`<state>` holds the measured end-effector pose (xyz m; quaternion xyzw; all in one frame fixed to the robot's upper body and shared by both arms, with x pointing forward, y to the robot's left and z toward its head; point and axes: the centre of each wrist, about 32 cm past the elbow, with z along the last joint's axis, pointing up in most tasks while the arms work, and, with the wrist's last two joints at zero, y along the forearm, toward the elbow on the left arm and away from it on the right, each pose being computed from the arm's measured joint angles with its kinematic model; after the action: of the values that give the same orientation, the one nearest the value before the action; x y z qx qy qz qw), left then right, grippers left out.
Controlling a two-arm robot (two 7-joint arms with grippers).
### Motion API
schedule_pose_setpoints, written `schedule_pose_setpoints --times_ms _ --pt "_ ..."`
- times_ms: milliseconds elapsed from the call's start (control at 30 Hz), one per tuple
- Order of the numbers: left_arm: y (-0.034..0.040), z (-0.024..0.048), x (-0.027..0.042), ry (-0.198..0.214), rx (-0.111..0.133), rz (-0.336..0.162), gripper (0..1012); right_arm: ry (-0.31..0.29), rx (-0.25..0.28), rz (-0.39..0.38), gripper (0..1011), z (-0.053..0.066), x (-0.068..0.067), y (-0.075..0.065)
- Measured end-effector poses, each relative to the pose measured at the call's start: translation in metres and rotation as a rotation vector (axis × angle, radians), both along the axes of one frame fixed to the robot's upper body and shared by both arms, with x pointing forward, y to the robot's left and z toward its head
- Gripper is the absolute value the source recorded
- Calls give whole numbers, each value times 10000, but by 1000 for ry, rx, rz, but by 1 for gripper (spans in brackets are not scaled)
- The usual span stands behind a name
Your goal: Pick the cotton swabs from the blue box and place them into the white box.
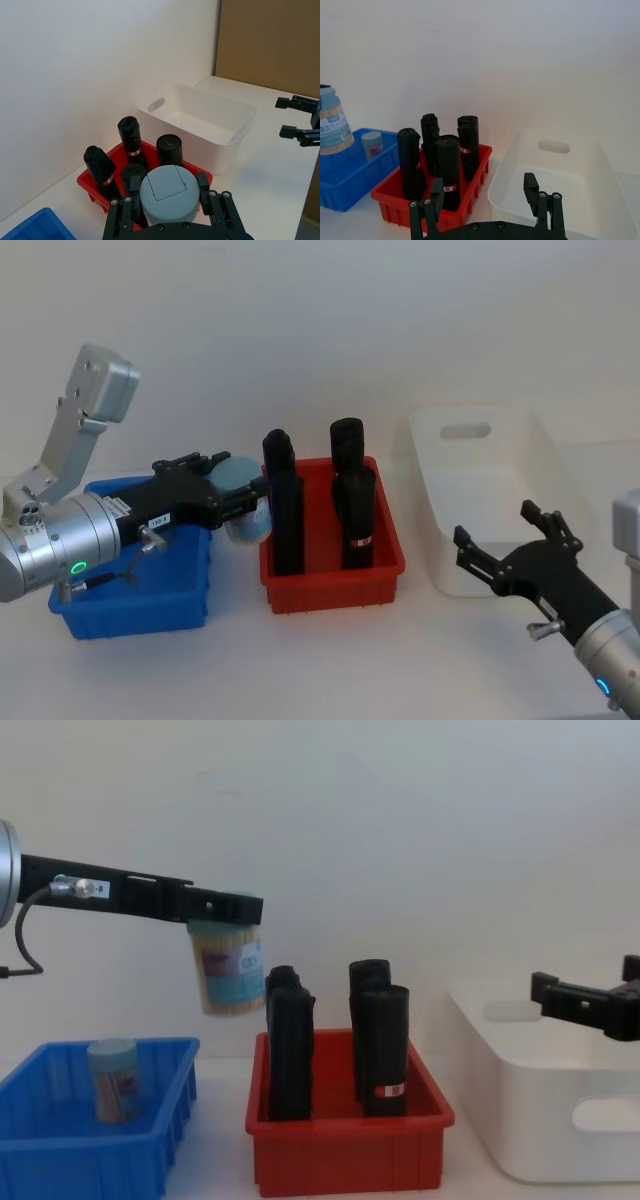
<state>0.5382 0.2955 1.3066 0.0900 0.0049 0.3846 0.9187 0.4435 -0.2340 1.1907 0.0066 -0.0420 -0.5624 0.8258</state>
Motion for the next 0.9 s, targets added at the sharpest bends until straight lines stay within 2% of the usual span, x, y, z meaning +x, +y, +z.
schedule_pose_setpoints --times_ms 600,767,900 --pt "-21 43 -12 3 -2 -34 671 -11 -96 198 1002 144 85 206" --pt "-21 48 -13 3 -2 -37 670 -4 -135 292 1002 201 179 325" --pt "-22 51 -13 3 -2 -39 671 1 -149 335 1002 234 247 397"
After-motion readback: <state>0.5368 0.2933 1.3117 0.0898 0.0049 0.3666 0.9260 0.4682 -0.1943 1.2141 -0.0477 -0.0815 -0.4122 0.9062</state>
